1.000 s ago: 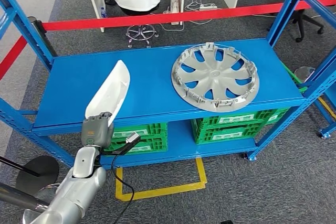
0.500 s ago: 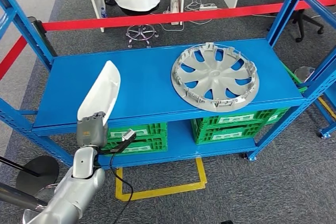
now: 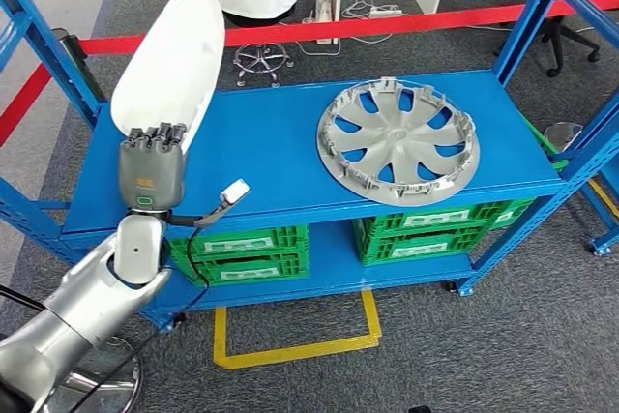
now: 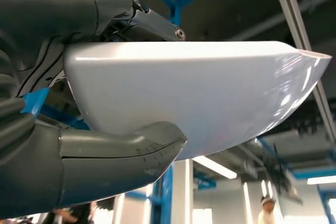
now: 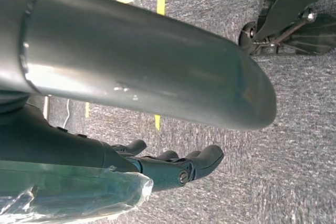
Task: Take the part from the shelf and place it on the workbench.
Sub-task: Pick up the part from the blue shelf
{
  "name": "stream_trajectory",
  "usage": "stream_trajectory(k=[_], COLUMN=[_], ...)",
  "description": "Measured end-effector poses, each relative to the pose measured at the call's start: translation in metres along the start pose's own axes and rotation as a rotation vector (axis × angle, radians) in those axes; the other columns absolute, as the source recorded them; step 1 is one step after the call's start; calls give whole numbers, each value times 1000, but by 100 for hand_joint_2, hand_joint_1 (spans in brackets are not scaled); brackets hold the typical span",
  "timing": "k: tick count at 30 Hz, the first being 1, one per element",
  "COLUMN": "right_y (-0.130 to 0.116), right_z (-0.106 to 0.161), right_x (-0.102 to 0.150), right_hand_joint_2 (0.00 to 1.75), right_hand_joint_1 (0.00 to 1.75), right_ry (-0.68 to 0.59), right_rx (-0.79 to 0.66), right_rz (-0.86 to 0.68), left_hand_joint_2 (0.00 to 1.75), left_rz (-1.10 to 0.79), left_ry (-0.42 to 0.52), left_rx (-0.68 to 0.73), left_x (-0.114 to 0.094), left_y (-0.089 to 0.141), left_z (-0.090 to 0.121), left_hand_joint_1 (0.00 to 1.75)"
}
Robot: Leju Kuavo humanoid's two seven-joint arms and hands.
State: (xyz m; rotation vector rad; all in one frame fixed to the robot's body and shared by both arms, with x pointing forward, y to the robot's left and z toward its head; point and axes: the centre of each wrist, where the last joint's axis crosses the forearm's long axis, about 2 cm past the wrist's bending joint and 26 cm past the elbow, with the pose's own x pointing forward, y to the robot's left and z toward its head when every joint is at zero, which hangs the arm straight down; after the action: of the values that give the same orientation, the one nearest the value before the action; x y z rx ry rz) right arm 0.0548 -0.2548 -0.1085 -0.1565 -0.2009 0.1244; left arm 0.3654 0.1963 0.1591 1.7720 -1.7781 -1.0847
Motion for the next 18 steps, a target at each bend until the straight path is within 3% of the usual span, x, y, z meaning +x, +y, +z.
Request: stream_trajectory(k=[6, 8, 10, 12, 18], right_y=[0, 0, 0, 0, 0], right_z=[0, 0, 0, 0, 0], right_x=[0, 0, 0, 0, 0], right_hand_joint_2=[0, 0, 0, 0, 0], right_hand_joint_1=[0, 0, 0, 0, 0], right_ry=[-4, -4, -5, -6, -6], right_rx=[0, 0, -1, -1, -1], right_rz=[-1, -1, 0, 0, -4], left_hand_joint_2=[175, 175, 175, 175, 175], left_rz=[6, 8, 9, 9, 37], left_ry=[-40, -48, -55, -61, -65], left_rx=[63, 69, 74, 77, 89], left_x=[-5, -5, -5, -6, -4], left_y=[12, 14, 14, 14, 13], left_z=[-8, -7, -6, -5, 2], left_hand_joint_1=[156, 132, 123, 133, 133])
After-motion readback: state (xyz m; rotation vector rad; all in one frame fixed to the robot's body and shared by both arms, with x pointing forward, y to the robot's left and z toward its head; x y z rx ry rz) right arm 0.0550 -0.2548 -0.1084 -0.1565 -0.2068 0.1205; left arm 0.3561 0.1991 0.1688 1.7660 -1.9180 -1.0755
